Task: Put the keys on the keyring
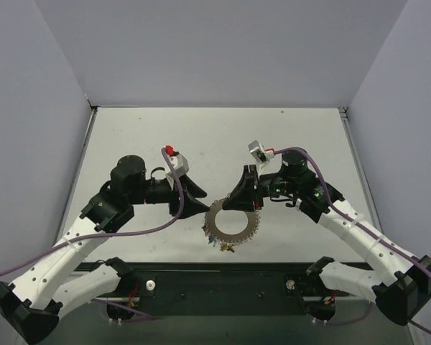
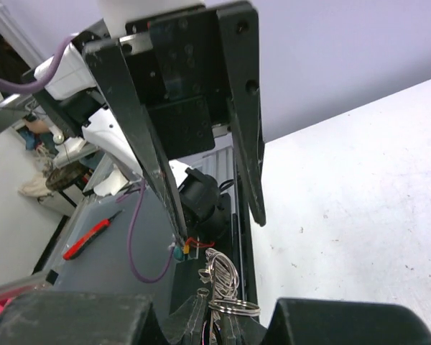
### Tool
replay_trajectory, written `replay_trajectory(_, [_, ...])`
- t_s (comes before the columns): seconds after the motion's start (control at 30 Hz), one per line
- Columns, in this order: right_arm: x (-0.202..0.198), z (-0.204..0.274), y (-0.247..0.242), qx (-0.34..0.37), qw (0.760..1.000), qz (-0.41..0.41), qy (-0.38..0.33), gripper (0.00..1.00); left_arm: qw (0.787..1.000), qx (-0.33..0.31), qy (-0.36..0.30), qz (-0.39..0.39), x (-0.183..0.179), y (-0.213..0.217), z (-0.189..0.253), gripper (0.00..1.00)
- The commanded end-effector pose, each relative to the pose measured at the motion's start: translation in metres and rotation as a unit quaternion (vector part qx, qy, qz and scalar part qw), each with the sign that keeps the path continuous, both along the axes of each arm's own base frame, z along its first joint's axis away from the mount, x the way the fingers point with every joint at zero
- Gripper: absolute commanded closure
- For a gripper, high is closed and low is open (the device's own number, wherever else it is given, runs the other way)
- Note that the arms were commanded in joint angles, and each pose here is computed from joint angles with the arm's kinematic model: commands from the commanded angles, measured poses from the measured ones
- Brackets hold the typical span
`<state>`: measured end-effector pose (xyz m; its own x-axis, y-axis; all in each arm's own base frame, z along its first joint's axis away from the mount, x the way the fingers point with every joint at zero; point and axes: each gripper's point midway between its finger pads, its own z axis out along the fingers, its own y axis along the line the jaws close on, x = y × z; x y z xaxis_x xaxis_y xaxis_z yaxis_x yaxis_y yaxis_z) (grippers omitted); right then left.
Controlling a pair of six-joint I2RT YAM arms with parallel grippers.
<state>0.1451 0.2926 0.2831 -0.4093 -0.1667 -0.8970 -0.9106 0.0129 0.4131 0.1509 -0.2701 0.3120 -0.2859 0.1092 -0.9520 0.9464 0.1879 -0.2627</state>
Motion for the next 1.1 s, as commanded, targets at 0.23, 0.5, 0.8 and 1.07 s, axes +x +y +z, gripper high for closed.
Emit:
replay_trajectory(0.23, [-0.011,0.043,-0.002,0.100,0.992,0.068,-0.017,1.00,0.999,-0.018,-0.039,-0.021,-0.020,0.011,0.008,0.42])
replay_trajectory(0.5, [0.005,0.022,0.002,0.083,0.994,0.060,0.031,1.00,0.999,0.011,-0.031,0.005,-0.017,0.020,-0.007,0.42])
replay_trajectory(0.8, [0.052,-0.053,0.005,-0.044,0.996,-0.047,0.069,1.00,0.995,0.044,-0.039,0.083,0.004,0.036,-0.019,0.42])
replay_trajectory(1.07, [0.079,-0.080,0.000,-0.100,0.985,-0.115,0.075,1.00,0.993,0.059,-0.034,0.093,0.010,0.037,-0.030,0.42])
